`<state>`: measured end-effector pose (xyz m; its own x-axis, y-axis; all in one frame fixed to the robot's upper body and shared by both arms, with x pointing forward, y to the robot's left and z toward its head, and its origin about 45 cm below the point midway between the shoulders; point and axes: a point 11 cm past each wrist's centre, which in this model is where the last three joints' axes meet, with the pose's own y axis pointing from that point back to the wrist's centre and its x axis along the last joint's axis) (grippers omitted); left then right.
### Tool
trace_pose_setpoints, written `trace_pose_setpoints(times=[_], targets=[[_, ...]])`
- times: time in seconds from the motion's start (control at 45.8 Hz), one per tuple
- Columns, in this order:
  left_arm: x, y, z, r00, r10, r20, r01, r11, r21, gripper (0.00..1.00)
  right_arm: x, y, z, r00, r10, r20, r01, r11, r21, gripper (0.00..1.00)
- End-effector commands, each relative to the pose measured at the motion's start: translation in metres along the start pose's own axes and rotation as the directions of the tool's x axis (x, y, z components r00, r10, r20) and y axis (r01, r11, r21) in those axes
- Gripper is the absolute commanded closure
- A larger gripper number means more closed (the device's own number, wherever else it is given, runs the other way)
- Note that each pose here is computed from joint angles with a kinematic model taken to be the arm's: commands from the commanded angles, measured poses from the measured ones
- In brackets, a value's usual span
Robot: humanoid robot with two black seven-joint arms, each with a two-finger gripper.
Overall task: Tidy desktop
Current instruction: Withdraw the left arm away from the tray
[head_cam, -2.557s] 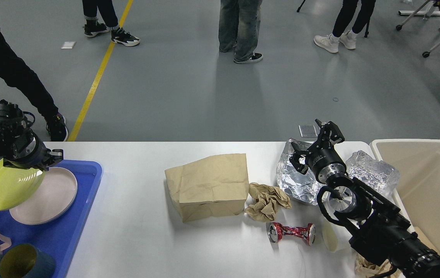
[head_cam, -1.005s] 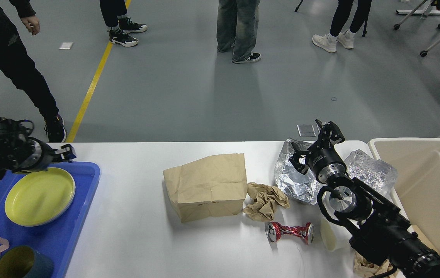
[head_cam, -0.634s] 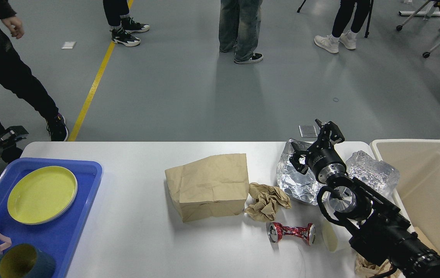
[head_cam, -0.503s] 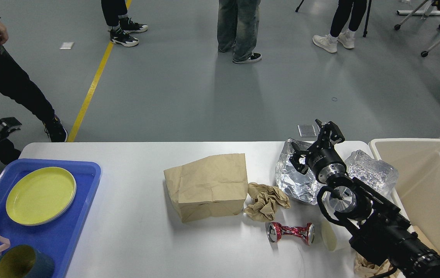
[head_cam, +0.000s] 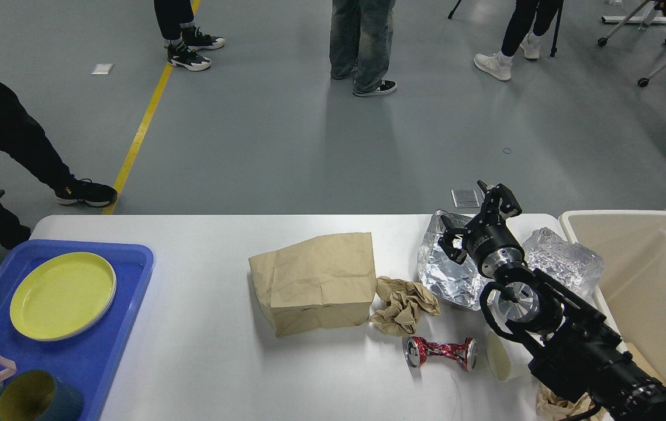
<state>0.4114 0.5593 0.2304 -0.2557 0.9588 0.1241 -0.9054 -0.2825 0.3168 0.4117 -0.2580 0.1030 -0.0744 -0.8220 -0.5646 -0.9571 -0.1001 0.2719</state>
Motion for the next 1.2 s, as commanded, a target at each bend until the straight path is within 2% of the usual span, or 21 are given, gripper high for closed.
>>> trace_pose_setpoints(times=[0.0,0.175,0.393,0.94,1.18], targets=[[0.017,0.008,0.000,0.977,0.035,-0.209,-0.065,0.988,-0.139,0.04,0.000,0.000,0.000,1.000,0.001,0.000,-0.001,1.000,0.000,0.00],[0.031,0.015,-0.004,0.909,0.047,-0.414,-0.139,0.971,-0.194,0.04,0.000,0.000,0.000,1.000,0.001,0.000,-0.001,1.000,0.000,0.00],[0.036,0.017,-0.006,0.856,0.052,-0.514,-0.190,0.957,-0.219,0.04,0.000,0.000,0.000,1.000,0.001,0.000,-0.001,1.000,0.000,0.00],[0.034,0.016,-0.004,0.848,0.040,-0.528,-0.186,0.956,-0.227,0.04,0.000,0.000,0.000,1.000,0.001,0.000,-0.001,1.000,0.000,0.00],[0.004,0.010,-0.006,0.835,-0.070,-0.546,-0.091,0.961,-0.262,0.04,0.000,0.000,0.000,1.000,0.000,0.001,0.000,1.000,0.001,0.00]])
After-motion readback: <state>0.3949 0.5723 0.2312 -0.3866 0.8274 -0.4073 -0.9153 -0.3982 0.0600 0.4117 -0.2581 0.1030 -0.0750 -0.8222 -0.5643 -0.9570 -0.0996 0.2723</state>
